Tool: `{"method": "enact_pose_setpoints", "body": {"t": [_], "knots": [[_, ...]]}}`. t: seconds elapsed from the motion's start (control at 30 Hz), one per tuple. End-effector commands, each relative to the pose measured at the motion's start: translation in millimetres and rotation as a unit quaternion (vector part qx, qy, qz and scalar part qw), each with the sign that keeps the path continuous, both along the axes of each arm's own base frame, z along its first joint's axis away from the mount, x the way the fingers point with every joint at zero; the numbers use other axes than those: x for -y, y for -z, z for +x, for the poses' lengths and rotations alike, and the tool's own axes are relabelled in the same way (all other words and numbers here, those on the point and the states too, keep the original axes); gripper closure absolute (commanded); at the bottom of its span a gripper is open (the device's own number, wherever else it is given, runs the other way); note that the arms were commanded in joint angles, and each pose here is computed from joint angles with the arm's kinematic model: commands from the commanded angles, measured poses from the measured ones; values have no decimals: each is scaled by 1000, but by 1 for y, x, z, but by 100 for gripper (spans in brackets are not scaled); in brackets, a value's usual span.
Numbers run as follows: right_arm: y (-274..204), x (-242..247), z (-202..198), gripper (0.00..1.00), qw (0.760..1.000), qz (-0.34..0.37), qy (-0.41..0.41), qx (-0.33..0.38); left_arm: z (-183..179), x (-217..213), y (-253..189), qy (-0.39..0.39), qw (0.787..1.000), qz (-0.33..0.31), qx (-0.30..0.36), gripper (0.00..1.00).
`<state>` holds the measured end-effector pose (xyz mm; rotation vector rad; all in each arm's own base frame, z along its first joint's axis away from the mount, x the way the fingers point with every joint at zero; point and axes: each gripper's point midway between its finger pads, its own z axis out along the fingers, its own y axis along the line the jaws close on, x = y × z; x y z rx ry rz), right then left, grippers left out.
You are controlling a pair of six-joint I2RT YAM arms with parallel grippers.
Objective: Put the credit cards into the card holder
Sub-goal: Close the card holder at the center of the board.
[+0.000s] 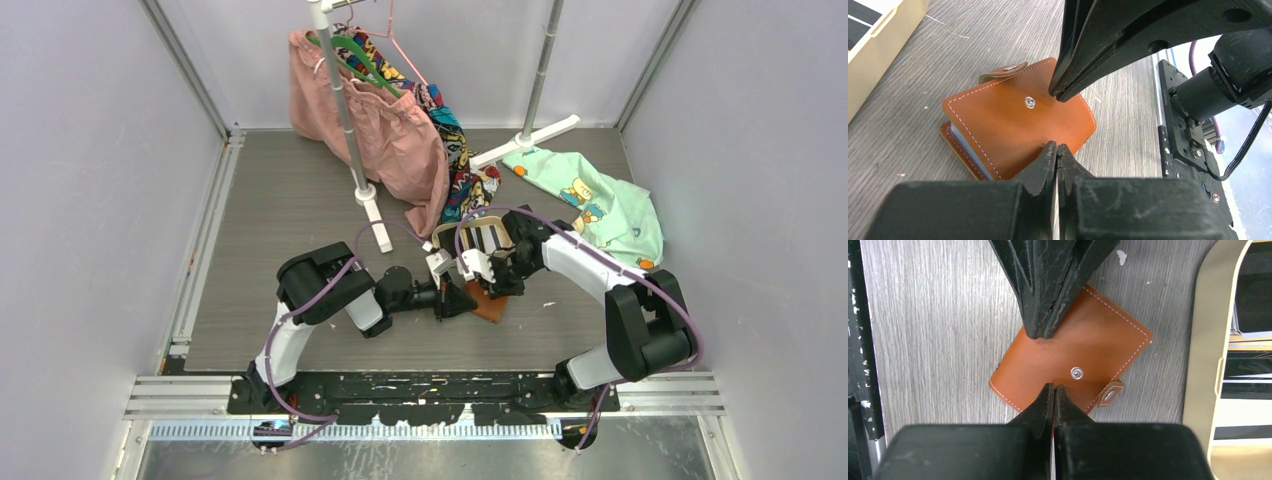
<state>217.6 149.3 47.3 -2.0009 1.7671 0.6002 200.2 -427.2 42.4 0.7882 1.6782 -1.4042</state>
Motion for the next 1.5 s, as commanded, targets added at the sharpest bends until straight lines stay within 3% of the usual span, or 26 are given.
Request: {"method": "enact_pose_setpoints", "body": {"t": [0.0, 0.07, 0.33, 0.6, 0.8, 1.03, 1.47], "knots": [[-14, -8, 2, 99, 1000, 21, -8, 15, 2, -4, 8, -7, 1000, 6, 10, 97], [-25, -8, 5, 98, 999, 32, -2, 20, 2, -4, 7, -7, 1000, 5, 8, 97], [-39, -2, 19, 64, 996, 74, 53, 17, 2, -3, 5, -6, 1000, 2, 7, 97], [-28, -4, 39, 54, 991, 71, 110, 14, 1, -2, 4, -4, 1000, 2, 6, 97], [-19, -5, 42, 58, 991, 55, 119, 2, 1, -2, 5, -4, 1000, 2, 6, 98], [-18, -6, 44, 77, 992, 44, 119, -11, 1, -2, 5, -3, 1000, 2, 6, 97], [-17, -5, 47, 84, 991, 38, 129, -8, 1, -2, 5, -2, 1000, 2, 5, 98]]}}
